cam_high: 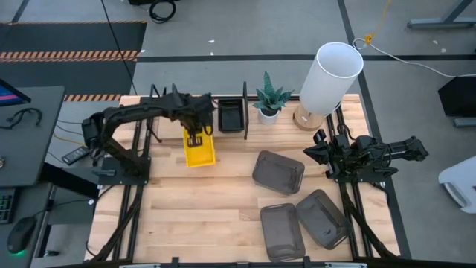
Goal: Stack baskets on shelf by color
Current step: Put the stacked yellow bins on the shelf
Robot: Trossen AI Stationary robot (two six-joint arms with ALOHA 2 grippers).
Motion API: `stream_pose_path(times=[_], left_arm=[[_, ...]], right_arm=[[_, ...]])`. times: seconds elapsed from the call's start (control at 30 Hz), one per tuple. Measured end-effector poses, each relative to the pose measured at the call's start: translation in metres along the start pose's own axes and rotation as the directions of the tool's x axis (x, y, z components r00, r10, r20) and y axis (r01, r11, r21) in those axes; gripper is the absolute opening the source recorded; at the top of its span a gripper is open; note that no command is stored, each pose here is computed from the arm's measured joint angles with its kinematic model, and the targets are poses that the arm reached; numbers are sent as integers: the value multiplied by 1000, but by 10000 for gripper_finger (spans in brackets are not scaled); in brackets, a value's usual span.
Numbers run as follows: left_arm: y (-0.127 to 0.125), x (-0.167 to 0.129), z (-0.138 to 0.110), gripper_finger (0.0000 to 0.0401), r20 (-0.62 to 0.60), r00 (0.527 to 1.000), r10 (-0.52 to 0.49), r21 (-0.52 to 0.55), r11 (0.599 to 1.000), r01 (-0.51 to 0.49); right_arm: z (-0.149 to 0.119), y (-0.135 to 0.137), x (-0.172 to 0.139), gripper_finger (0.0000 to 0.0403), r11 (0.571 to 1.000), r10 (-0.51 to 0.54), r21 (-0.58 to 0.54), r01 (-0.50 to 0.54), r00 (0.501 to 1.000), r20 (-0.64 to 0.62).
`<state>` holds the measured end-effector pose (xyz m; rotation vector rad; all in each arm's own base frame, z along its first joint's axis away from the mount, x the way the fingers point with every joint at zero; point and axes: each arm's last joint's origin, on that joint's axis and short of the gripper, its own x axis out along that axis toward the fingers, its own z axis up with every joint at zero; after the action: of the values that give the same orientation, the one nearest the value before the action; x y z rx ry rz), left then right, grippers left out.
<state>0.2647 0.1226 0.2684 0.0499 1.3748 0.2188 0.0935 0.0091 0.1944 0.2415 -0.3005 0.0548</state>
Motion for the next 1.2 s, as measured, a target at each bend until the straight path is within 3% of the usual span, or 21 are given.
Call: stream_pose_path(times=[0.5, 0.73, 0.93, 1.2], left_arm=[[76, 5, -19, 20, 148, 988, 39, 15, 999, -42], [99, 7, -20, 23, 222, 968, 120, 39, 991, -132], [104, 23, -18, 24, 213, 974, 73, 52, 995, -86], [104, 37, -6, 113, 214, 970, 117, 40, 991, -129]], right_arm=[[0, 0, 0, 27, 1000, 0, 0, 0, 1000, 0], [0, 0, 0, 27, 1000, 0, 0, 0, 1000, 0], [0, 0, 0, 27, 1000, 0, 0, 0, 1000, 0], [0, 0, 0, 27, 1000, 0, 0, 0, 1000, 0]])
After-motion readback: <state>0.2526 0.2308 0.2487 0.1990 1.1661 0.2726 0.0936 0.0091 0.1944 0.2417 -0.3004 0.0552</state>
